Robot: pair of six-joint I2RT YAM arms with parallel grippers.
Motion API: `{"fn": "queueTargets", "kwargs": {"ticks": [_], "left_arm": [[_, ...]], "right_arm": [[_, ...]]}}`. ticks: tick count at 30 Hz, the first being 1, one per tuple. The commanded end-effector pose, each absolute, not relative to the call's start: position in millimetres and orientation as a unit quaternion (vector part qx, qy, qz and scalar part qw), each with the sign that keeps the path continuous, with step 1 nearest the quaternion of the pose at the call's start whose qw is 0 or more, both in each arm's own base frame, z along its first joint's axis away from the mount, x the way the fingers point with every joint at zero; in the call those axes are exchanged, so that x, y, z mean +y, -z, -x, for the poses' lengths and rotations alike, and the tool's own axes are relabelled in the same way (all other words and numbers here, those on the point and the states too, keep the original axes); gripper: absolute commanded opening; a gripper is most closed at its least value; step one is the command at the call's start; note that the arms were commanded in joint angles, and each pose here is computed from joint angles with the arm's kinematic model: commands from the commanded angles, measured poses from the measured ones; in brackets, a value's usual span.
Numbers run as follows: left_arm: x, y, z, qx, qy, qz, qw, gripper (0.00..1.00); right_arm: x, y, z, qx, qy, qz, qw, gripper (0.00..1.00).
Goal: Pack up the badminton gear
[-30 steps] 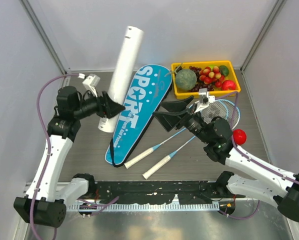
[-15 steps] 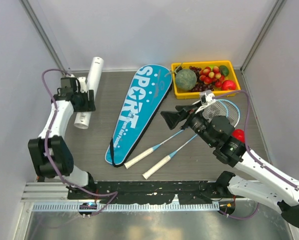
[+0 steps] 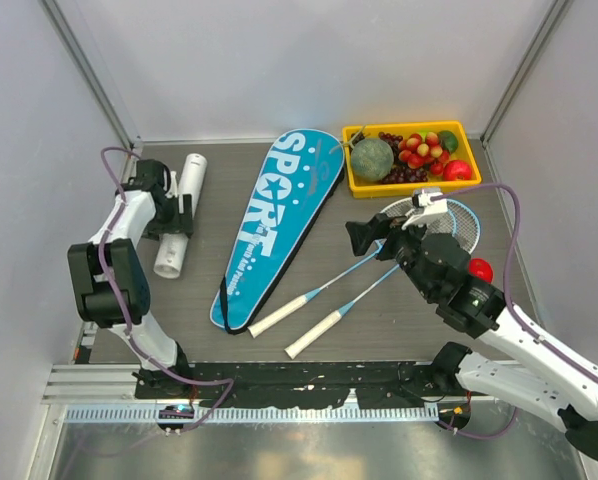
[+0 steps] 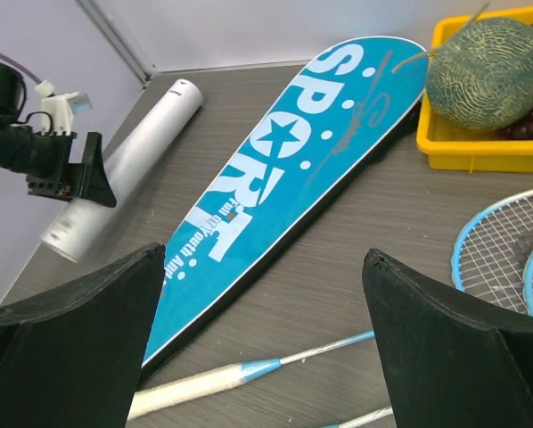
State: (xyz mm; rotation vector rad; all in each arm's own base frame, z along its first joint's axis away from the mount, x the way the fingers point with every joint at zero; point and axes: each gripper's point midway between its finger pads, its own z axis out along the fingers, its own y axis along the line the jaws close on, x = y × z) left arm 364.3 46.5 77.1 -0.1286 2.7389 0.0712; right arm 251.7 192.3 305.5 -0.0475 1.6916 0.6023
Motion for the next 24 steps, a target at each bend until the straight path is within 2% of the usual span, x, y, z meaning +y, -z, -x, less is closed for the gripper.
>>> {"fn": "queueTargets", "kwargs": {"ticks": [1,3,6,11,13,20,24], "left_arm": [[60.6,-129.8,-371.9,0.959,-0.061,0.085,0.262,0.88],[61.6,-143.3,-368.1,0.955,-0.063,0.087,0.277,0.99],[54.8,-158.1,-363.7,0.951,-0.045,0.094,0.291,1.0],[-0.1,-196.6,-359.6,0.931,0.091,0.045,0.351,0.99],[-13.9,-210.3,-355.5,0.917,0.108,0.038,0.383,0.99],[-74.7,-222.4,-320.7,0.902,0.154,-0.051,0.4,1.0],[-108.7,-221.4,-294.4,0.896,0.134,-0.13,0.404,1.0]], "right_arm": [[168.3,-295.6,-250.0,0.74,-0.249,-0.046,0.624,0.95],[164.6,-285.0,-248.7,0.751,-0.247,-0.069,0.609,0.96],[160.1,-266.4,-246.2,0.774,-0.235,-0.096,0.581,0.96],[150.3,-227.3,-247.3,0.805,-0.198,-0.167,0.534,0.99],[150.5,-212.3,-247.0,0.817,-0.188,-0.193,0.509,1.0],[166.6,-161.3,-243.0,0.85,-0.179,-0.241,0.432,0.8],[173.8,-128.2,-243.1,0.866,-0.165,-0.237,0.408,0.58]]}}
